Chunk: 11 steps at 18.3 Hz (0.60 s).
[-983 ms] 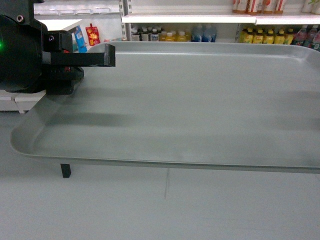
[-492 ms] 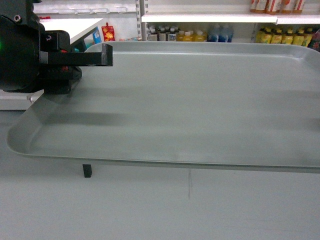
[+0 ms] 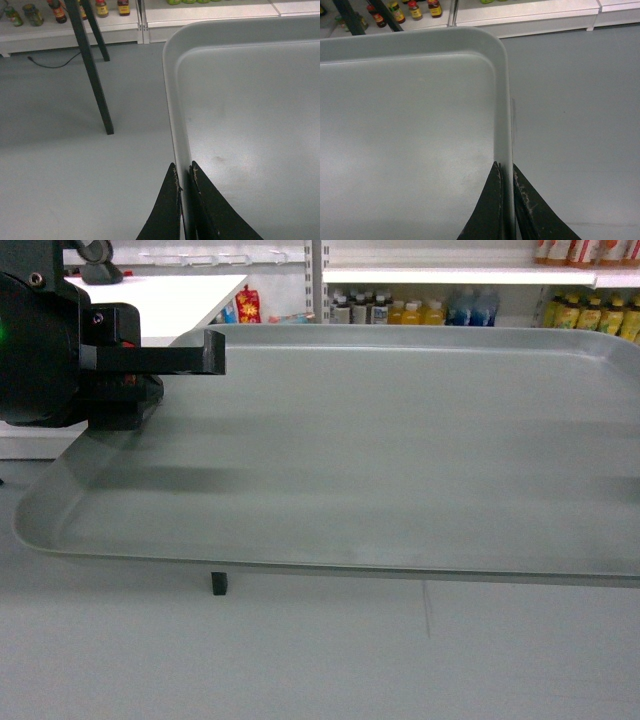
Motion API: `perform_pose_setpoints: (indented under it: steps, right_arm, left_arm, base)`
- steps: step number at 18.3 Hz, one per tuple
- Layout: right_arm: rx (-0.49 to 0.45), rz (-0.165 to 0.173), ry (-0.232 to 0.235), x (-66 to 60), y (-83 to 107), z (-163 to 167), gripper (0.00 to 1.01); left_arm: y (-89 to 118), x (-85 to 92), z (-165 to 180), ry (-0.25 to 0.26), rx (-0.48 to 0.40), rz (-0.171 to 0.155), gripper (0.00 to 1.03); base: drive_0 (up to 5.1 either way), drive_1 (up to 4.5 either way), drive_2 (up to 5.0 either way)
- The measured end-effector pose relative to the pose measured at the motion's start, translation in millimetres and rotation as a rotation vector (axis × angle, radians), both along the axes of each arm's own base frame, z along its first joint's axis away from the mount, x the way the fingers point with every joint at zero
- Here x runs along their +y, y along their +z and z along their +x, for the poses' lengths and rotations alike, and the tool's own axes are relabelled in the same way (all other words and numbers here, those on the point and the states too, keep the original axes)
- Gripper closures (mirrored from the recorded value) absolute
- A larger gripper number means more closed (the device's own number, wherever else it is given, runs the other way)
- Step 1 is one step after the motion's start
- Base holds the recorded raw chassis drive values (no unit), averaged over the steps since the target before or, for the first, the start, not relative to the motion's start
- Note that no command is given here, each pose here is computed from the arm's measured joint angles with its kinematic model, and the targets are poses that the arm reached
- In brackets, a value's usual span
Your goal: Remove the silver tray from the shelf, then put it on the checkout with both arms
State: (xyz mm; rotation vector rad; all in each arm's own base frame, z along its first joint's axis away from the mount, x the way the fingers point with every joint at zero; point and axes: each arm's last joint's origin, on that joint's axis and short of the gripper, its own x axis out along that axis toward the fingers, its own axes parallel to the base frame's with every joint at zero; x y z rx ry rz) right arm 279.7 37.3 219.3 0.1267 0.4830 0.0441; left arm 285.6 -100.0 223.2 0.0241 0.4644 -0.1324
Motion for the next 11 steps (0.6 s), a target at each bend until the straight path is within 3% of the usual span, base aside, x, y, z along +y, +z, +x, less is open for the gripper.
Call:
perform_pose_setpoints:
  steps: [11]
  right_arm:
    - [0.002, 0.0, 0.001, 0.0, -0.5, 0.2, 0.98]
  left_arm:
    - [-0.3, 0.0, 0.2, -0.001, 0.001, -0.001, 1.0]
  base:
    - [-5.1, 2.37, 2.4]
